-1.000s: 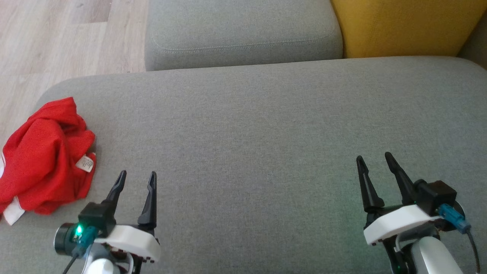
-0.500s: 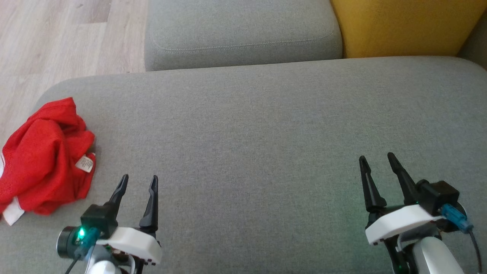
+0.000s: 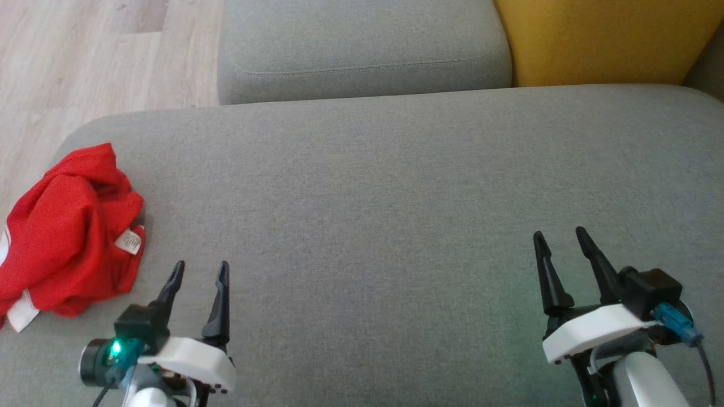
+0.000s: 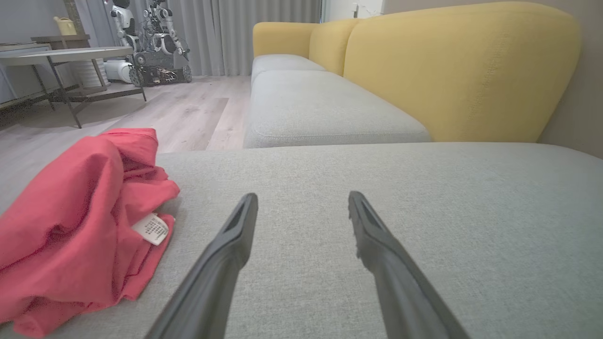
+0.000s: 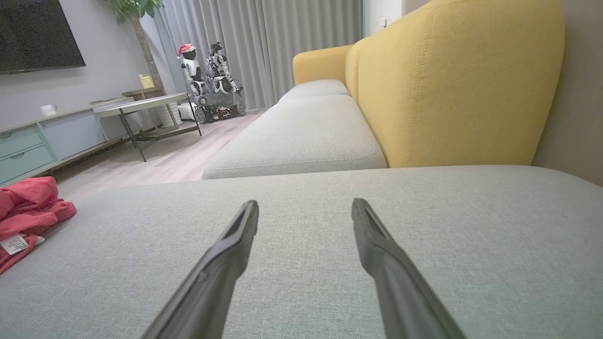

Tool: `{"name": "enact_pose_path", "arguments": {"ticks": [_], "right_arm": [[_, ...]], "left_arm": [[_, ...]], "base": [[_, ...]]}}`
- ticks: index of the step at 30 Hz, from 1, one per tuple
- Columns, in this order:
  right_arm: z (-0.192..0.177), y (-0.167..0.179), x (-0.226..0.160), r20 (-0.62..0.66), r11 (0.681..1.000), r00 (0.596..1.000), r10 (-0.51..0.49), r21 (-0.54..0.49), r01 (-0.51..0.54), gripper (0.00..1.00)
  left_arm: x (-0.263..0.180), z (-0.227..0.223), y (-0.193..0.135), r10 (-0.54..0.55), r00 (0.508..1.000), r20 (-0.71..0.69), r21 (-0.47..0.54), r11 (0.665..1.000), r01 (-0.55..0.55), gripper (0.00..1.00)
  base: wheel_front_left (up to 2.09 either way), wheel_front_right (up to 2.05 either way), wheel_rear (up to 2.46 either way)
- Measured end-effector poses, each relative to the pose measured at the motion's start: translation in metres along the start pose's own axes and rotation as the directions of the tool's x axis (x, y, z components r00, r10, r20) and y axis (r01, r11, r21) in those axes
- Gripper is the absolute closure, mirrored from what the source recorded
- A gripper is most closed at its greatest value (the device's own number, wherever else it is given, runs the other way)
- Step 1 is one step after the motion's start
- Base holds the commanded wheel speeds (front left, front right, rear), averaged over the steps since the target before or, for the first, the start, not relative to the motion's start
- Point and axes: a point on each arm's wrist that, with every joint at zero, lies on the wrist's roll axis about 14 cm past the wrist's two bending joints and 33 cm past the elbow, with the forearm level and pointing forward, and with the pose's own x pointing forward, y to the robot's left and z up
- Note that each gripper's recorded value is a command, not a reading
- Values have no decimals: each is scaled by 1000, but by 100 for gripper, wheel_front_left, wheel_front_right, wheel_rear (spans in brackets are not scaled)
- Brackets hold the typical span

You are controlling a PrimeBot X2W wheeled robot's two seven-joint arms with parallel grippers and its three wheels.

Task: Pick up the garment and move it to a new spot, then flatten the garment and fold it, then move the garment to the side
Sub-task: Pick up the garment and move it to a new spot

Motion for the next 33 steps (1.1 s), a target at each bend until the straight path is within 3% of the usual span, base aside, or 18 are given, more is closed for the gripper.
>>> {"name": "enact_pose_path", "arguments": {"ticks": [12,22,33], "right_arm": [[-4,50,18,-23,987,987,157,-13,-157,0],[-5,115,35,-38,940,940,339,-21,-340,0],[-6,148,41,-41,907,907,419,-13,-420,0]], "left_arm": [[-23,3,44,157,988,13,-10,988,-157,0],[-68,9,99,355,934,38,-21,935,-354,0],[-105,2,119,453,891,23,-37,891,-452,0]], "base": [[0,0,0],[0,0,0],[0,0,0]]}}
